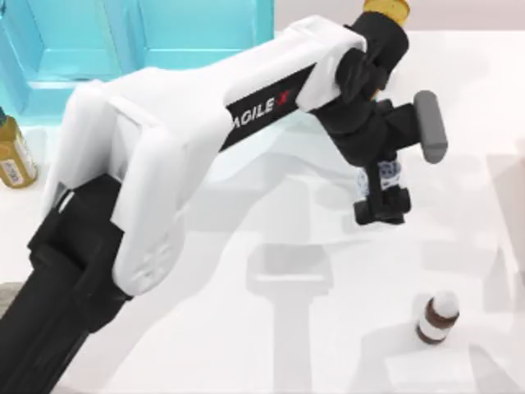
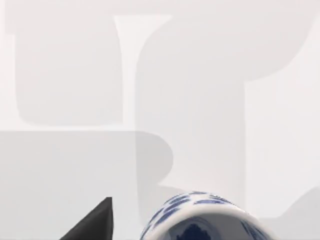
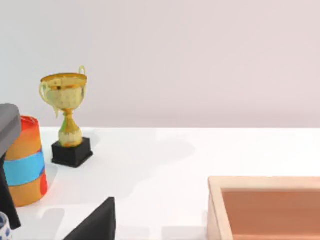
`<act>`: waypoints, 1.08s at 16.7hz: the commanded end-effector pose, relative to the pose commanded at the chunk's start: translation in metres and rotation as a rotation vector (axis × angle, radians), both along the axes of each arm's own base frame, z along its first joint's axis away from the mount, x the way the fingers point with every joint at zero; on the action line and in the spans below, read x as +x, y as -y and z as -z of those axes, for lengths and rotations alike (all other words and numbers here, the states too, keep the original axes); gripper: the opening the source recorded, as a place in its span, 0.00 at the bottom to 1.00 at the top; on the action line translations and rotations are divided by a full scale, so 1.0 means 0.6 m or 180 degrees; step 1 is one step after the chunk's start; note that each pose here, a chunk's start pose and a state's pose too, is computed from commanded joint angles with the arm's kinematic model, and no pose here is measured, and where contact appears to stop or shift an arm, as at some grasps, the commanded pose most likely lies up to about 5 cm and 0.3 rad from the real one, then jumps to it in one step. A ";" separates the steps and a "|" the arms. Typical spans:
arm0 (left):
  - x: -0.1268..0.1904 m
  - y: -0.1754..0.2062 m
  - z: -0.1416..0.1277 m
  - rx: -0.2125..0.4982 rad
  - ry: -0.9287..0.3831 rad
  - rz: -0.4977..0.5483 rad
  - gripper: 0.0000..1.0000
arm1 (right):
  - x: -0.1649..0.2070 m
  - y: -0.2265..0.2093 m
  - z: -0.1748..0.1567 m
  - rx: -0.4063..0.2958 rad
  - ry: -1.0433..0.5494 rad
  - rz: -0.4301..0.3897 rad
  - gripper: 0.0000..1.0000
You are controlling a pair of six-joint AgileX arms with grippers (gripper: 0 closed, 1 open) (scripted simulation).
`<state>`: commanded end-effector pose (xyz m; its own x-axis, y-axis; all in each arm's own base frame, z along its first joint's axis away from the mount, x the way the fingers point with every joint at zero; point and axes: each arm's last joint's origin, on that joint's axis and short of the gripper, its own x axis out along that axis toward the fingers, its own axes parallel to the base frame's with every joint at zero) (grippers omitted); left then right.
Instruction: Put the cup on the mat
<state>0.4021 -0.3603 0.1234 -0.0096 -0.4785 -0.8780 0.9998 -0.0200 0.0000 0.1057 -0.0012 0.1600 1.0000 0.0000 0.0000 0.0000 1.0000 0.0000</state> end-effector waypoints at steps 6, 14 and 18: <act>0.000 0.000 0.000 0.0000 0.0000 0.0000 0.70 | 0.000 0.000 0.000 0.0000 0.0000 0.0000 1.00; 0.000 0.000 0.000 0.0000 0.0000 0.0000 0.10 | 0.000 0.000 0.000 0.0000 0.0000 0.0000 1.00; 0.000 0.000 0.000 0.0000 0.0000 0.0000 0.00 | 0.000 0.000 0.000 0.0000 0.0000 0.0000 1.00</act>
